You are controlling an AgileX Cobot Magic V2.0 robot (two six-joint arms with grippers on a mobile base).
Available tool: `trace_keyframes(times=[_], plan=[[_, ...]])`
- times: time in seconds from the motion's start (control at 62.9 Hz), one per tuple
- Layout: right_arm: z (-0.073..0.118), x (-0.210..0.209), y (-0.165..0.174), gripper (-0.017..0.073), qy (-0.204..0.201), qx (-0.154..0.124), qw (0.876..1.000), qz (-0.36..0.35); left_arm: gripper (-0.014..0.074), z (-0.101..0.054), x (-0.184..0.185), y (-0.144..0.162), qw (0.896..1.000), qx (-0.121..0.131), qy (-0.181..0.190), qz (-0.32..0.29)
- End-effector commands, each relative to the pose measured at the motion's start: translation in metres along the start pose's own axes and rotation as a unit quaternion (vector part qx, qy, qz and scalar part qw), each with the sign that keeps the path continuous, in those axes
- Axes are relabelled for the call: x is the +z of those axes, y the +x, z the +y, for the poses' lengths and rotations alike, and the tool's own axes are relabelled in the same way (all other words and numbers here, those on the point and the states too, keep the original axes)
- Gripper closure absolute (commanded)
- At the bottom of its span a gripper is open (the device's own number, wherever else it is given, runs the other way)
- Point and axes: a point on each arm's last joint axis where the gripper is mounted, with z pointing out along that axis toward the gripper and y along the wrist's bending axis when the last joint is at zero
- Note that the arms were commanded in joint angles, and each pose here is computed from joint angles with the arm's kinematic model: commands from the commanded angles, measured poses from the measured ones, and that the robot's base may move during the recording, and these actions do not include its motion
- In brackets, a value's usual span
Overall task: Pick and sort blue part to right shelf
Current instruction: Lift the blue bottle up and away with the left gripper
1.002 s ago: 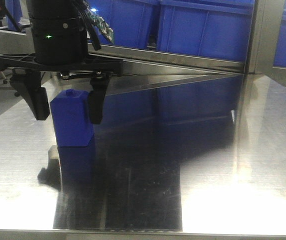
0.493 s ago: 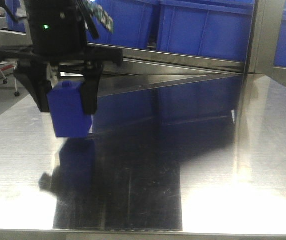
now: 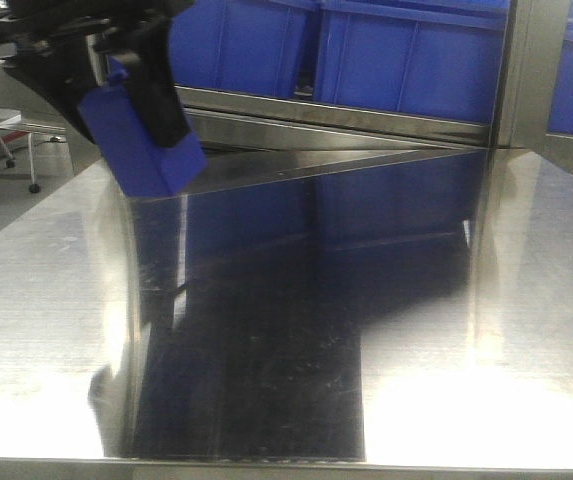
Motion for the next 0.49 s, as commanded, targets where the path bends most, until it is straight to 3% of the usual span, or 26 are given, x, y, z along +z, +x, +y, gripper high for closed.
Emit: trace_keyframes(times=[0.0, 0.207, 0.477], plan=[[0.0, -0.002, -0.018, 0.0137, 0.002, -0.006, 0.998, -0.058, 0.0332, 0.003, -0.035, -0.001, 0.992, -0.002, -0.007, -0.126], [0.0, -0.002, -0.018, 0.0137, 0.002, -0.006, 0.998, -0.058, 0.0332, 0.022, -0.055, 0.027, 0.964, -0.03, -0.049, -0.258], [0.0, -0.002, -0.018, 0.0137, 0.002, -0.006, 0.998, -0.058, 0.0332, 0.047, -0.096, 0.081, 0.909, -0.073, -0.12, -0.393]])
